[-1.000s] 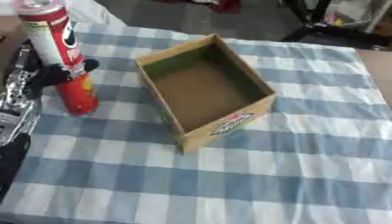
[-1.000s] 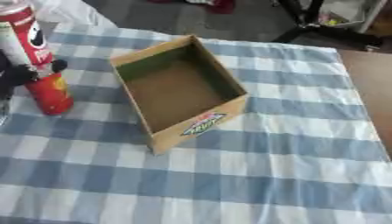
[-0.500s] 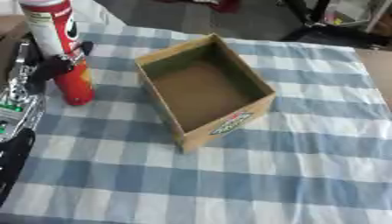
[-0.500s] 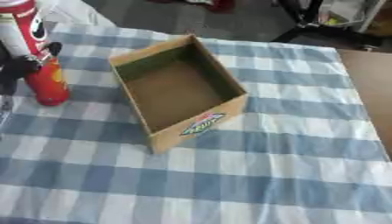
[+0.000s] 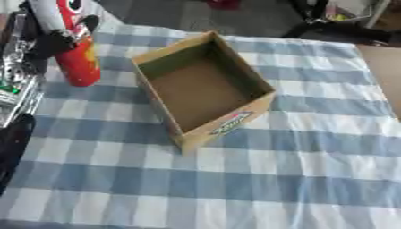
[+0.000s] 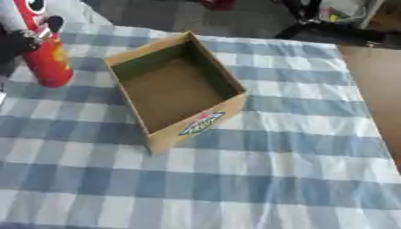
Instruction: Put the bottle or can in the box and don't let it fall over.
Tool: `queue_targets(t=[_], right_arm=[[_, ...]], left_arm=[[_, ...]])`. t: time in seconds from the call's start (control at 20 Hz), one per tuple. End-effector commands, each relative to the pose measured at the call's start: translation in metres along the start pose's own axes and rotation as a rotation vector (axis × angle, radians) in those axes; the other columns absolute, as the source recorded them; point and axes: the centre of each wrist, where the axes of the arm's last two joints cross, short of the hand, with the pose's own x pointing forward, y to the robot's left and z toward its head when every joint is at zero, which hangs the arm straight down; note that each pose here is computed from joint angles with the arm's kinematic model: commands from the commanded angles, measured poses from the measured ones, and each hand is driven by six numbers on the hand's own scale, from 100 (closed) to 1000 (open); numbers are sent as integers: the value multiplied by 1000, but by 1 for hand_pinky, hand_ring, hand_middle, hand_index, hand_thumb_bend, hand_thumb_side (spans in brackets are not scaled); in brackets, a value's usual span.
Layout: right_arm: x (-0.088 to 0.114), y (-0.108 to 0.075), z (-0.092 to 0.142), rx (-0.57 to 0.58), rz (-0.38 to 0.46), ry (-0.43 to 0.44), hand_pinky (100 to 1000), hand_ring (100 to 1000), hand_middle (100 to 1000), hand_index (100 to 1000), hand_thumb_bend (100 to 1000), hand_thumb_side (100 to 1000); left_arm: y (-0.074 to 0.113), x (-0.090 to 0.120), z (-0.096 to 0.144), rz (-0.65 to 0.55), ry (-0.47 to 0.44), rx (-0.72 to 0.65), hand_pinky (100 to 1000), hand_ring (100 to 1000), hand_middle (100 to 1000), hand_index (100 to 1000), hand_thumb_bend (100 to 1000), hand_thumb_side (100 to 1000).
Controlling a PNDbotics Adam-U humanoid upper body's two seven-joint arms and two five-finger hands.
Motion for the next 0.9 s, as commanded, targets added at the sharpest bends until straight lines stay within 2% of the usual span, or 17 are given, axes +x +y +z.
queue_targets(t=[0.05, 0.3, 0.5, 0.65, 0.7, 0.9], right_arm=[[11, -2, -4, 15, 4, -42, 876, 1000, 826, 771, 100, 789], [13, 1, -5, 28, -4, -48, 876, 1000, 826, 771, 100, 790], [14, 3, -6, 36, -14, -50, 876, 1000, 827, 771, 100, 798], [17, 6, -7, 44, -27, -56, 876, 1000, 827, 771, 100, 823], [17, 7, -7, 46, -31, -60, 876, 1000, 827, 771, 100, 796], [20, 9, -9, 50, -45, -72, 876, 1000, 827, 771, 100, 796]], left_arm=[[-22, 31, -8, 42, -52, -60, 1000, 580, 399, 393, 520, 100], [-64, 55, -14, 96, -84, -154, 1000, 580, 400, 395, 501, 100], [-89, 70, -22, 104, -129, -213, 1000, 580, 400, 395, 492, 100], [-102, 72, -27, 99, -145, -218, 1000, 581, 400, 396, 486, 100], [-105, 71, -28, 107, -151, -217, 1000, 580, 401, 397, 483, 100], [-118, 62, -28, 93, -160, -197, 1000, 582, 401, 397, 475, 100]])
